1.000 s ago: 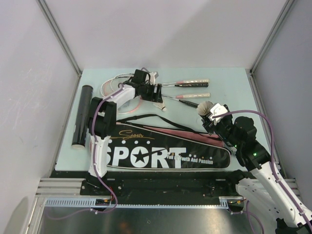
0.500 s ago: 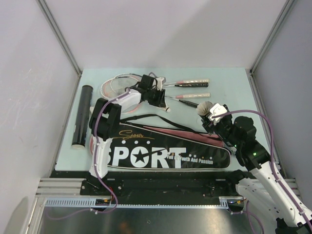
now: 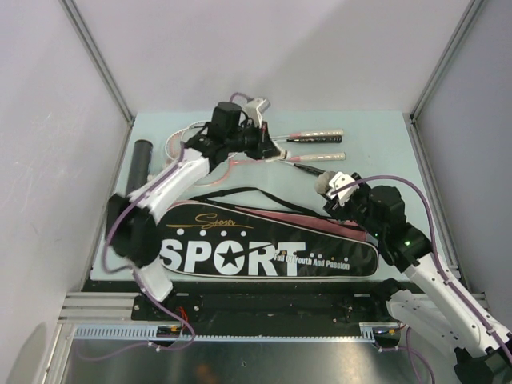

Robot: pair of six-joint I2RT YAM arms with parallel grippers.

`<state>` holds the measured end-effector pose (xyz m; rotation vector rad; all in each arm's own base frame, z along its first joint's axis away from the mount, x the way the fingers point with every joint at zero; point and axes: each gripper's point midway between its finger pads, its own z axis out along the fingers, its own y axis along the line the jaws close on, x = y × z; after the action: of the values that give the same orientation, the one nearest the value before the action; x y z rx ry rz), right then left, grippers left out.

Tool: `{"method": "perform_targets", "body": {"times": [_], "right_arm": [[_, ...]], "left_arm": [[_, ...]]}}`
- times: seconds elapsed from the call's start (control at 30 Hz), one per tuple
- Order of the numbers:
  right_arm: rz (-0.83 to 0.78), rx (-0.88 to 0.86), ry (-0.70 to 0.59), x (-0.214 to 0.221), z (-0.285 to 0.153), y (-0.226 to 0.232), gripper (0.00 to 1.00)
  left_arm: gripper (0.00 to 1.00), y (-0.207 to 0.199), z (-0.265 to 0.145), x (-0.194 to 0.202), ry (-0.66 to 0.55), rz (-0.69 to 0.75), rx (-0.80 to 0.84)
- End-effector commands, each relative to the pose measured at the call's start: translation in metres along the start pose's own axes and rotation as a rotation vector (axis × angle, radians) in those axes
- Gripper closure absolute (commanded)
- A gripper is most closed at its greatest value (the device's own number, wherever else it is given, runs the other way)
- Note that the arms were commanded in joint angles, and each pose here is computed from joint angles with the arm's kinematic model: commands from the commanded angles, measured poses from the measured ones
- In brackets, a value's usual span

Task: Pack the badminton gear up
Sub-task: Pick up the shuttlecock at the center of the board, then place the shuttlecock at the shuttle tube.

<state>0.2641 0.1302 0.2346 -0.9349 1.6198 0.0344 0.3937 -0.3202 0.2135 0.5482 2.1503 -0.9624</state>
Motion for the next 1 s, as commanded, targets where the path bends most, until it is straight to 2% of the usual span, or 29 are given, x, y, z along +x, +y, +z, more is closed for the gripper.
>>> {"method": "perform_targets", "body": {"times": [0.0, 0.1, 0.27, 0.43, 0.63, 0.97], "right_arm": [[-0.045, -0.01, 0.015, 0.001, -0.004, -0.001, 0.73], [-0.056, -0.035, 0.009, 0.001, -0.004, 0.004, 0.73], [-0.057, -0.073, -0.023, -0.005, -0.004, 0.01, 0.74], [-0.046, -0.04, -0.047, -0.012, -0.009, 0.005, 0.75], [-0.051, -0.028, -0.067, -0.016, -0.018, 0.003, 0.76], [-0.052, -0.047, -0.121, -0.027, -0.018, 0.006, 0.76]], "left_arm": [[1.0, -0.144, -0.073, -0.034, -0.128, 0.159, 0.324], [1.0, -0.185, -0.082, -0.016, -0.121, 0.232, 0.388], [1.0, -0.224, -0.084, 0.008, -0.095, 0.285, 0.453], [1.0, -0.221, -0.072, 0.016, -0.085, 0.287, 0.409], [1.0, -0.223, -0.078, 0.012, -0.101, 0.282, 0.404], [1.0, -0.251, -0.053, 0.027, -0.01, 0.258, 0.511]]}}
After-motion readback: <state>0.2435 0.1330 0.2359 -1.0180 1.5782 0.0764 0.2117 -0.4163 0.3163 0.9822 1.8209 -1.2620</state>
